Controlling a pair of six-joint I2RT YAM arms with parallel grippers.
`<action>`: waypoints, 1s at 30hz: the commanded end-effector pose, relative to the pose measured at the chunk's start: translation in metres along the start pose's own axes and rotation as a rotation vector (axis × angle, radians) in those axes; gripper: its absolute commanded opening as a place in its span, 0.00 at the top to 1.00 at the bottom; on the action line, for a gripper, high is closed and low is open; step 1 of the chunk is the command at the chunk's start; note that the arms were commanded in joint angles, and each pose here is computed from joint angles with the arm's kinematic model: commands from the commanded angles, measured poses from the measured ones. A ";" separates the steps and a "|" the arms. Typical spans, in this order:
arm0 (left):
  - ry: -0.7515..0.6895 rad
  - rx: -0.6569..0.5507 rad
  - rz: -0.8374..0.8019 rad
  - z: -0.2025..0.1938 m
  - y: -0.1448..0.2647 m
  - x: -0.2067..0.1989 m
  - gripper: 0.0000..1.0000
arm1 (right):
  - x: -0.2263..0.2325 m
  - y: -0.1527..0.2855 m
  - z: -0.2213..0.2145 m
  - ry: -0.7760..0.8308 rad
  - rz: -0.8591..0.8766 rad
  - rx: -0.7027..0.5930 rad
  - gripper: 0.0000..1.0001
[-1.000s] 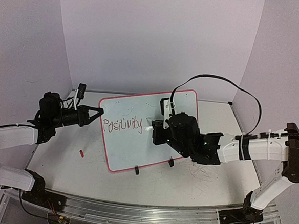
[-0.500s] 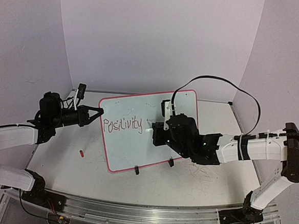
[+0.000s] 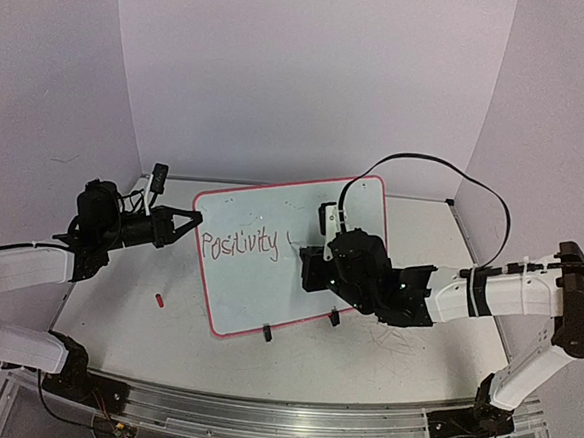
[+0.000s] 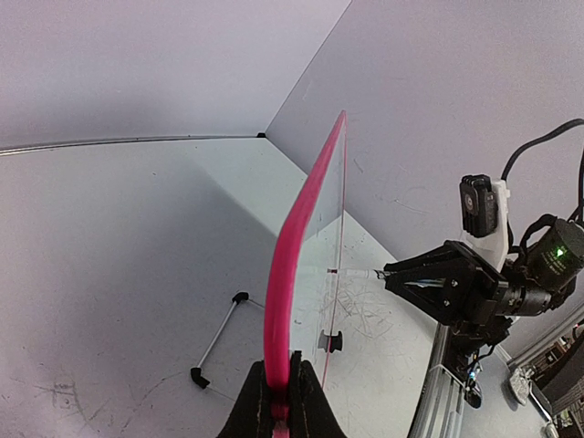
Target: Write a sentence on the whiteboard
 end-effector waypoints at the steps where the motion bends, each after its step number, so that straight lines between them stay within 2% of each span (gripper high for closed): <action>1: -0.077 -0.011 -0.018 0.004 -0.001 -0.005 1.00 | -0.001 -0.001 0.020 -0.002 -0.037 -0.052 1.00; 14: -0.077 -0.008 -0.015 0.002 -0.002 -0.004 1.00 | -0.007 -0.011 0.033 0.012 -0.059 -0.080 1.00; 30: -0.077 -0.009 -0.017 0.003 -0.001 -0.005 1.00 | -0.021 0.005 0.000 -0.039 -0.057 0.010 1.00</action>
Point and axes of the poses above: each gripper's point midway between its finger pads, its own y axis back along the fingers, its own x axis along the line the jaws close on, z = x × y, the point moved 7 cm from there along y, back along the fingers, and after that the axes turned 1 degree about -y, right-handed, at the moved point
